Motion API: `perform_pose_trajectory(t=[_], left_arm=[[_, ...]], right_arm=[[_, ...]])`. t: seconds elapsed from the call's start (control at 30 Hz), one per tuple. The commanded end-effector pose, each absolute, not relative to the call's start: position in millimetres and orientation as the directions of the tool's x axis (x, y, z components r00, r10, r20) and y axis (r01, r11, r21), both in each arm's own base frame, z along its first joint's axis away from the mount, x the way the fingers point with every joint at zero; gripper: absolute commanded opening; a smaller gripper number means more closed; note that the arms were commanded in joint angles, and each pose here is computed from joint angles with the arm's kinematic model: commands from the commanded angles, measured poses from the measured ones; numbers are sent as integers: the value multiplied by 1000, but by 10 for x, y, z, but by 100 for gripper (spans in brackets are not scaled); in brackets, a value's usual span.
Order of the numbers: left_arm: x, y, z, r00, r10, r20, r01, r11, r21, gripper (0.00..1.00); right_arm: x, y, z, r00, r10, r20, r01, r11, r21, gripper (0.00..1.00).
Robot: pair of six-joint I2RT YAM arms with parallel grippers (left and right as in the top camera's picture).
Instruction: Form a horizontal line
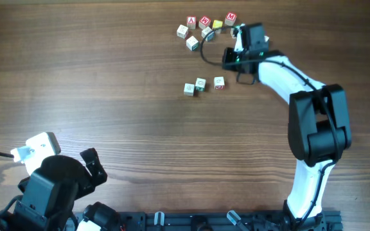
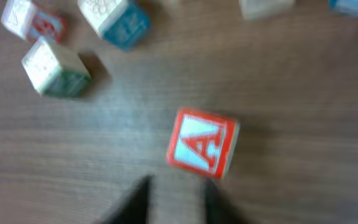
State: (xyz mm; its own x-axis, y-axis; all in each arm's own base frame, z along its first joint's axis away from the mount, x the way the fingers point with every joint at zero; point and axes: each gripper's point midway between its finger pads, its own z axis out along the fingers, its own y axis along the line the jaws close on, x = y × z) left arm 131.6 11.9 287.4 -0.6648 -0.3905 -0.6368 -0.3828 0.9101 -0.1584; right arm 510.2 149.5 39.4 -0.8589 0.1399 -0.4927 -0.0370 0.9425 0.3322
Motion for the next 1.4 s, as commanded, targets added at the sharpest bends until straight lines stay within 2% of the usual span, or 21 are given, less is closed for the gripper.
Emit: perform_pose_trajectory(t=[0.0, 0.03, 0.17, 0.23, 0.3, 0.6, 0.8, 1.1, 1.2, 1.3, 1.37], left_arm=[[1321, 144, 2882, -651, -403, -643, -399, 902, -162, 100], [1321, 144, 2882, -651, -403, -643, -399, 902, -162, 100], [1321, 145, 2882, -650, -404, -643, -400, 902, -162, 100], [1321, 144, 2882, -651, -403, -643, -399, 902, -162, 100], [1321, 144, 2882, -651, -403, -643, -399, 902, -162, 100], [1321, 144, 2882, -651, -403, -643, -399, 902, -162, 100], [1321, 144, 2882, -651, -403, -643, -399, 902, -162, 100], [1321, 144, 2882, -651, -403, -643, -399, 902, -162, 100], [1321, 144, 2882, -651, -403, -643, -399, 902, -162, 100], [1321, 144, 2882, -651, -403, -643, -399, 902, -162, 100], [1321, 144, 2882, -651, -403, -643, -399, 902, -162, 100]], right_arm=[[5105, 1631, 605, -862, 88, -499, -90, 942, 323, 63], [5036, 1653, 603, -875, 89, -476, -80, 943, 324, 66], [4701, 1925, 501, -926, 23, -378, -116, 933, 340, 67], [4589, 2072, 478, -934, -2, -356, -131, 931, 340, 76], [4545, 2184, 486, -938, 43, -343, -82, 936, 342, 78], [4571, 2414, 648, -898, 61, -437, -73, 956, 284, 84], [4622, 2414, 603, -877, 106, -468, -13, 970, 244, 64], [4508, 2426, 244, -911, 142, -388, 53, 972, 230, 39], [4402, 2370, 186, -927, 147, -346, 77, 975, 207, 36], [4344, 2360, 162, -935, 157, -318, 93, 974, 207, 29], [4349, 2364, 166, -934, 154, -321, 89, 974, 208, 29]])
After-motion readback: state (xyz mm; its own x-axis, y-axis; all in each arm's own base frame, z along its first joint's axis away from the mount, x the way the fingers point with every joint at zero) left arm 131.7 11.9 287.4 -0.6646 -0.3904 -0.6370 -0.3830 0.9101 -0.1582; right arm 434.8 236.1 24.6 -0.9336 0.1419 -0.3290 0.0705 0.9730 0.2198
